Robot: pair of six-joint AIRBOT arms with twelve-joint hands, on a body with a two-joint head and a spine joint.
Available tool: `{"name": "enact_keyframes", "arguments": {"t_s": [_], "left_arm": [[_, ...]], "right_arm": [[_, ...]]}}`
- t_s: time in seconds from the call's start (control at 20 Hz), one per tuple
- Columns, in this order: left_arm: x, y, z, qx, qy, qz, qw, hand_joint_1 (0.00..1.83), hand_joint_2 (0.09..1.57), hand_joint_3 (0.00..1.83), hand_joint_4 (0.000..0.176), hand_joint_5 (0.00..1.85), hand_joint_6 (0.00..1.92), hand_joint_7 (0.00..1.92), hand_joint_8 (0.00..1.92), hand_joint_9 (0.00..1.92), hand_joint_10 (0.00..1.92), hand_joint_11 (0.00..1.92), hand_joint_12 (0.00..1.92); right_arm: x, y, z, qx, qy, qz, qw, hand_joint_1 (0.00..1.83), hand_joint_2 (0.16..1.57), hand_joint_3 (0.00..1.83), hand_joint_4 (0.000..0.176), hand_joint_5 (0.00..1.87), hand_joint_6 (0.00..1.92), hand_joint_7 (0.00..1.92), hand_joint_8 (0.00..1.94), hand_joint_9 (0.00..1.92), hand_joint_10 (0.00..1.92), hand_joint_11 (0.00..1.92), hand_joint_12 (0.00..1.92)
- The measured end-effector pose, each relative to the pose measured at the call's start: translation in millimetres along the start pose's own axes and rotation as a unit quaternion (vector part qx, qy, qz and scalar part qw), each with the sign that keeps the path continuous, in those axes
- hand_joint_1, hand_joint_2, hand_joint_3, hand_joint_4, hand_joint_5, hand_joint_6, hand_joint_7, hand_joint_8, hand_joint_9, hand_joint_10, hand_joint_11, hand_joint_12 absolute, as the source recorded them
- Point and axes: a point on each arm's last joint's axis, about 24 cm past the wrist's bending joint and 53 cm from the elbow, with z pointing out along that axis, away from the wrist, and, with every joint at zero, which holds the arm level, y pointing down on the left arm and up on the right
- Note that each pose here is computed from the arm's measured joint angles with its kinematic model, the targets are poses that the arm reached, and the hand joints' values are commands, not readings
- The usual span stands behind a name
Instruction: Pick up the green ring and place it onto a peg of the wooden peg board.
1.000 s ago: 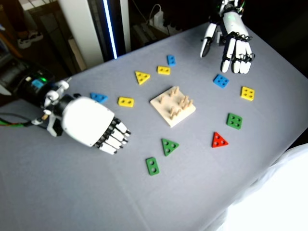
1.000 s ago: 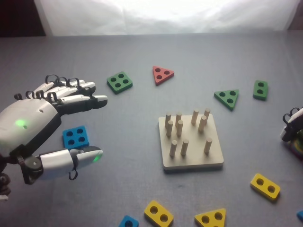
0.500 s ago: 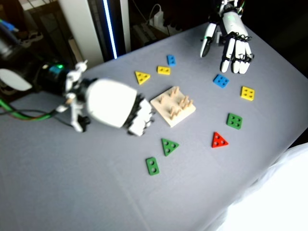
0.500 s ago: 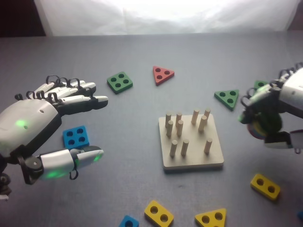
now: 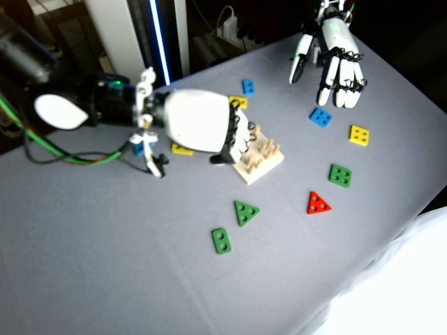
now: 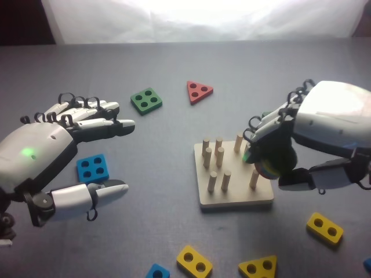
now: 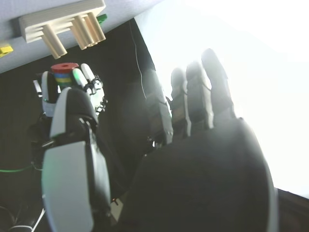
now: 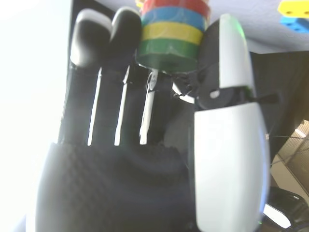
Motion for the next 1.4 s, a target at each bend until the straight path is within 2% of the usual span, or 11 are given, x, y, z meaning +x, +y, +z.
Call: {"name": "enact_keyframes", "arguments": {"t_s": [0.5, 0.65, 0.7, 0.75, 0.9, 0.95, 1.0, 1.05, 1.1, 1.2, 1.4], "left_arm": [[0.6, 0.9, 0, -0.001, 0.0, -0.002, 1.0, 0.78, 1.07, 0.0, 0.045, 0.54, 0.0, 0.28, 0.0, 0.22, 0.0, 0.0, 0.64], [1.0, 0.5, 0, -0.001, 0.001, -0.002, 1.0, 0.77, 1.07, 0.0, 0.041, 0.54, 0.0, 0.28, 0.0, 0.23, 0.0, 0.0, 0.64], [1.0, 0.7, 0, -0.001, 0.001, -0.002, 1.0, 0.77, 1.07, 0.0, 0.042, 0.55, 0.0, 0.28, 0.0, 0.22, 0.0, 0.0, 0.64], [0.8, 1.0, 0, -0.001, 0.001, -0.001, 1.0, 0.76, 1.08, 0.0, 0.047, 0.54, 0.0, 0.28, 0.0, 0.22, 0.0, 0.0, 0.64], [0.3, 1.5, 0, -0.002, 0.0, -0.002, 1.0, 0.76, 1.07, 0.0, 0.049, 0.54, 0.0, 0.29, 0.0, 0.23, 0.0, 0.0, 0.66], [0.7, 1.2, 0, -0.001, 0.001, -0.002, 1.0, 0.76, 1.08, 0.0, 0.051, 0.53, 0.0, 0.28, 0.0, 0.22, 0.0, 0.0, 0.63], [0.6, 1.2, 0, -0.001, 0.001, -0.002, 1.0, 0.77, 1.08, 0.0, 0.041, 0.54, 0.0, 0.28, 0.0, 0.22, 0.0, 0.0, 0.65], [0.4, 1.3, 0, -0.001, 0.0, -0.002, 1.0, 0.78, 1.08, 0.0, 0.041, 0.54, 0.0, 0.29, 0.0, 0.23, 0.0, 0.0, 0.66], [0.3, 1.3, 0, -0.001, 0.0, -0.002, 1.0, 0.78, 1.08, 0.0, 0.04, 0.55, 0.0, 0.29, 0.0, 0.24, 0.0, 0.0, 0.7], [0.4, 1.2, 0, -0.001, 0.0, -0.005, 1.0, 0.77, 1.08, 0.0, 0.047, 0.55, 0.0, 0.29, 0.0, 0.23, 0.0, 0.0, 0.7], [0.2, 0.8, 0, 0.0, 0.0, -0.006, 1.0, 0.76, 1.08, 0.0, 0.034, 0.57, 0.0, 0.3, 0.0, 0.24, 0.0, 0.0, 0.71]], "right_arm": [[24, -0.5, 16, -0.002, 0.035, -0.008, 0.9994, 1.23, 1.15, 0.0, 0.0, 0.95, 0.92, 0.9, 1.3, 1.01, 1.26, 1.03, 1.5], [25, 0.6, 19, -0.003, 0.038, -0.014, 0.9992, 1.37, 1.13, 0.0, 0.0, 0.86, 1.11, 0.86, 1.09, 0.99, 1.19, 0.94, 1.32], [26, -0.1, 20, -0.002, 0.04, -0.013, 0.9991, 1.37, 1.13, 0.0, 0.0, 0.87, 1.02, 0.84, 1.15, 0.99, 1.22, 0.98, 1.34], [27, -0.5, 19, -0.001, 0.04, -0.013, 0.9991, 1.27, 1.18, 0.0, 0.0, 0.95, 0.81, 0.77, 1.49, 0.99, 1.44, 1.04, 1.61], [27, -0.2, 20, -0.002, 0.041, -0.012, 0.9991, 1.23, 1.21, 0.0, 0.0, 0.82, 0.95, 0.79, 1.54, 0.85, 1.44, 0.87, 1.61], [27, -0.1, 20, -0.002, 0.041, -0.012, 0.9991, 1.3, 1.05, 0.0, 0.0, 0.79, 0.44, 0.64, 1.13, 0.77, 1.35, 0.78, 1.52], [28, 0.5, 20, -0.002, 0.042, -0.012, 0.999, 1.27, 1.01, 0.0, 0.0, 0.81, 0.18, 0.53, 1.03, 0.61, 1.42, 0.65, 1.53], [28, 1.2, 20, -0.003, 0.042, -0.009, 0.9991, 1.22, 1.0, 0.0, 0.0, 0.78, 0.08, 0.47, 0.85, 0.5, 1.15, 0.47, 1.3], [29, 2.4, 20, -0.005, 0.042, -0.008, 0.9991, 1.19, 1.0, 0.0, 0.002, 0.77, 0.03, 0.46, 0.71, 0.48, 0.97, 0.42, 1.17], [32, 5.3, 20, -0.007, 0.048, -0.008, 0.9988, 1.17, 1.0, 0.0, 0.041, 0.74, 0.0, 0.47, 0.44, 0.46, 0.83, 0.4, 1.16], [24, 7.5, 14, -0.01, 0.041, -0.008, 0.9991, 1.14, 1.01, 0.0, 0.009, 0.76, 0.0, 0.58, 0.18, 0.48, 0.75, 0.39, 1.22]]}}
